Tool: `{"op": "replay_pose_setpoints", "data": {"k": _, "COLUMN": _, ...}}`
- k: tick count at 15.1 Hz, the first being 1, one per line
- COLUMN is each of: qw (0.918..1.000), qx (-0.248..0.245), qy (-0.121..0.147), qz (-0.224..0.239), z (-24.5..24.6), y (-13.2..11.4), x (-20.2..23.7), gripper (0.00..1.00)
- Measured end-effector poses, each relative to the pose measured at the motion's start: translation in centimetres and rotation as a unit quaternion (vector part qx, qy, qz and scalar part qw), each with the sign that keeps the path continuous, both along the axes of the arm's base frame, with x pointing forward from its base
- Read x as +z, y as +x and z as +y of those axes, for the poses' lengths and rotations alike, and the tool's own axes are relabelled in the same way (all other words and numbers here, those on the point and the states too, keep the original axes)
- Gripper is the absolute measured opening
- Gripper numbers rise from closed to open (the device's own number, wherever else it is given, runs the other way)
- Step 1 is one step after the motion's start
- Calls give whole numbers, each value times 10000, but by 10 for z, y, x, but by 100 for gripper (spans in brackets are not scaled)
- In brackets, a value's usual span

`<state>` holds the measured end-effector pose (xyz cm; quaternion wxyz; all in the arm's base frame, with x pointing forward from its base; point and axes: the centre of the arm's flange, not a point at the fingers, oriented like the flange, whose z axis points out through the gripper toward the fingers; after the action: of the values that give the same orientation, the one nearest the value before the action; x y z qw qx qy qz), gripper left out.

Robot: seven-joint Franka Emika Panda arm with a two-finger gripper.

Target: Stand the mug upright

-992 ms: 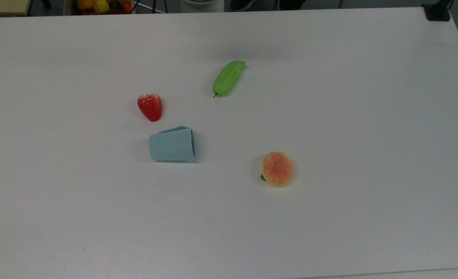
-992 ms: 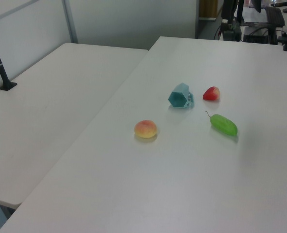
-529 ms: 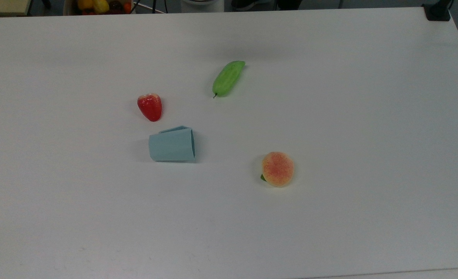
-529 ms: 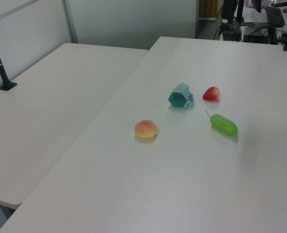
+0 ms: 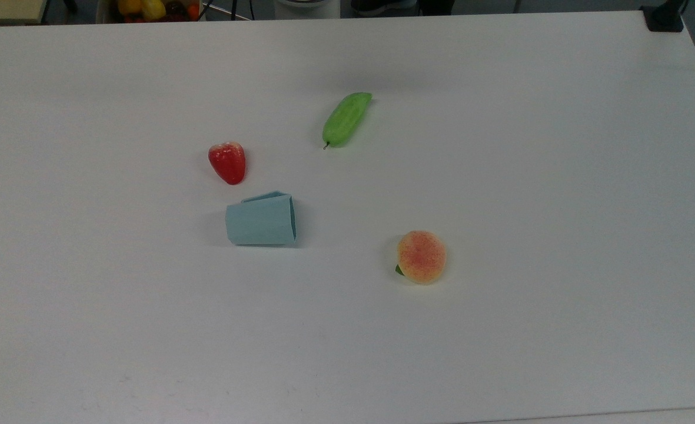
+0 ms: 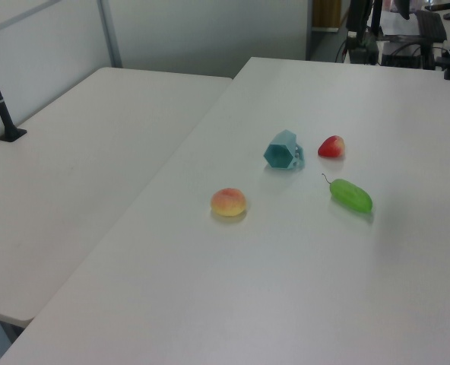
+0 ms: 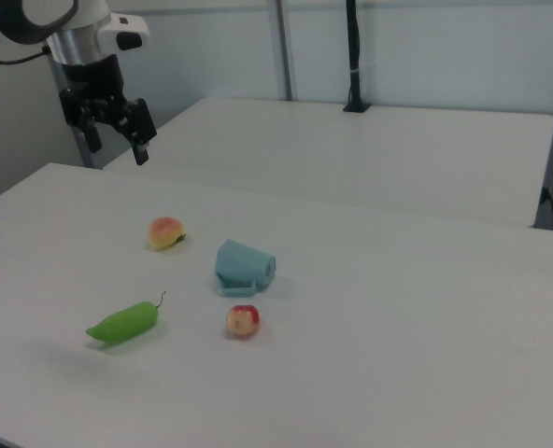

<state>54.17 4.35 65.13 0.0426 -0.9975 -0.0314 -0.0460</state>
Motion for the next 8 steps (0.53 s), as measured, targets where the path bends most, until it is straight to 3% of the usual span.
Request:
{"op": "replay_pose_setpoints", "data": {"k": 5, "qw": 9999, "qx": -14, "qy": -33, "qz": 110, "z": 0, "y": 17, "x": -21, "gripper": 100}}
{"op": "replay_pose_setpoints", "data": {"k": 8, "qw": 9996, "qx": -29, "qy": -268, "qz": 42, "z": -2, "y": 42, "x": -40, "gripper": 100}}
